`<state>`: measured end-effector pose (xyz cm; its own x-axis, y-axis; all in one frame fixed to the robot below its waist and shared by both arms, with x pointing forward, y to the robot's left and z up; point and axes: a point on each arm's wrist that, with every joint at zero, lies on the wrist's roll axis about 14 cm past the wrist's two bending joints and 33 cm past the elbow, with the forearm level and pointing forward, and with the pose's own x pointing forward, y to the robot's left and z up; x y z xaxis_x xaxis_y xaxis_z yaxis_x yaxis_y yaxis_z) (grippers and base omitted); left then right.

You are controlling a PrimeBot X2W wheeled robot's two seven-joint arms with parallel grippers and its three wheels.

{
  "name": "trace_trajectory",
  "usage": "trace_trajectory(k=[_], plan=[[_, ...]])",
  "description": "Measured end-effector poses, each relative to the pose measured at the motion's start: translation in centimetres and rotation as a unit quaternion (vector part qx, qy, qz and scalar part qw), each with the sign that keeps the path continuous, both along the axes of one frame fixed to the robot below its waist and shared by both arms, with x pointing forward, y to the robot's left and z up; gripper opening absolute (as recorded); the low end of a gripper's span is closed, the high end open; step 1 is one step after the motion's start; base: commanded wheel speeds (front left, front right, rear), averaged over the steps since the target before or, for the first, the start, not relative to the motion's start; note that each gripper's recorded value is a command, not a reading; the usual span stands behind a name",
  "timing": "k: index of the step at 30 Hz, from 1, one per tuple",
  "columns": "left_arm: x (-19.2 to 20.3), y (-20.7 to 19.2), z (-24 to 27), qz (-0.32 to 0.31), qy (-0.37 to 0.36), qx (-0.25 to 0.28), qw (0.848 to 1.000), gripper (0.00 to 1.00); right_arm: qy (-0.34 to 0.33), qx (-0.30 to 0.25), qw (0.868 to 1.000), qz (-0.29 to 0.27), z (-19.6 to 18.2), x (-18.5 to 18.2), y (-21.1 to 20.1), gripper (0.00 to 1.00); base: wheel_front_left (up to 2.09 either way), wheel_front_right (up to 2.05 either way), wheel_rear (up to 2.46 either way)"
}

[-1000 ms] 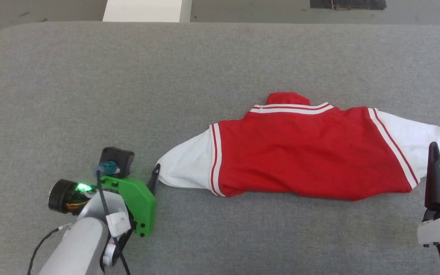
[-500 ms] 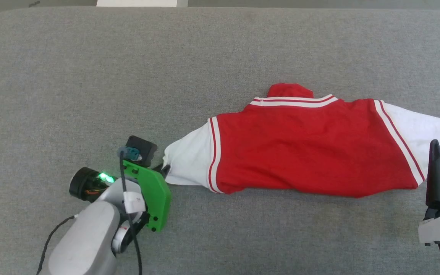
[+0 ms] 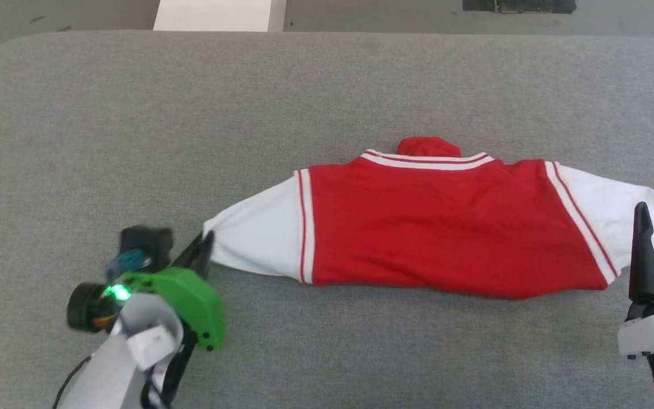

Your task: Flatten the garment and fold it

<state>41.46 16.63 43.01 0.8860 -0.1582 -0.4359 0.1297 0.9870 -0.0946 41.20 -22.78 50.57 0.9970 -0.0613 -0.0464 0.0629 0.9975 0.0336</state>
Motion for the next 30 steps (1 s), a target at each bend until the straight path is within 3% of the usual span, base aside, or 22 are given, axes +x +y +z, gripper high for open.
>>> trace_trajectory(k=[7,16,24,30], plan=[[-3.3,4.9,1.1,0.099,-0.022,0.0,0.995,0.0,0.008,-0.002,1.0,-0.021,-0.1,-0.2,-1.5,1.0,0.0,0.0,0.0],[-4.2,4.1,1.5,0.096,-0.022,-0.011,0.995,0.0,0.094,0.01,0.995,-0.009,-2.8,2.0,-1.4,1.0,0.0,0.0,0.0],[-2.3,2.3,1.1,0.073,-0.019,-0.017,0.997,0.0,0.23,-0.03,0.973,0.017,-6.2,5.2,-2.7,1.0,0.0,0.0,0.0],[-1.7,1.9,0.0,0.069,-0.005,-0.016,0.998,0.0,0.305,-0.022,0.952,0.032,-10.3,6.0,-2.3,1.0,0.0,0.0,0.0]])
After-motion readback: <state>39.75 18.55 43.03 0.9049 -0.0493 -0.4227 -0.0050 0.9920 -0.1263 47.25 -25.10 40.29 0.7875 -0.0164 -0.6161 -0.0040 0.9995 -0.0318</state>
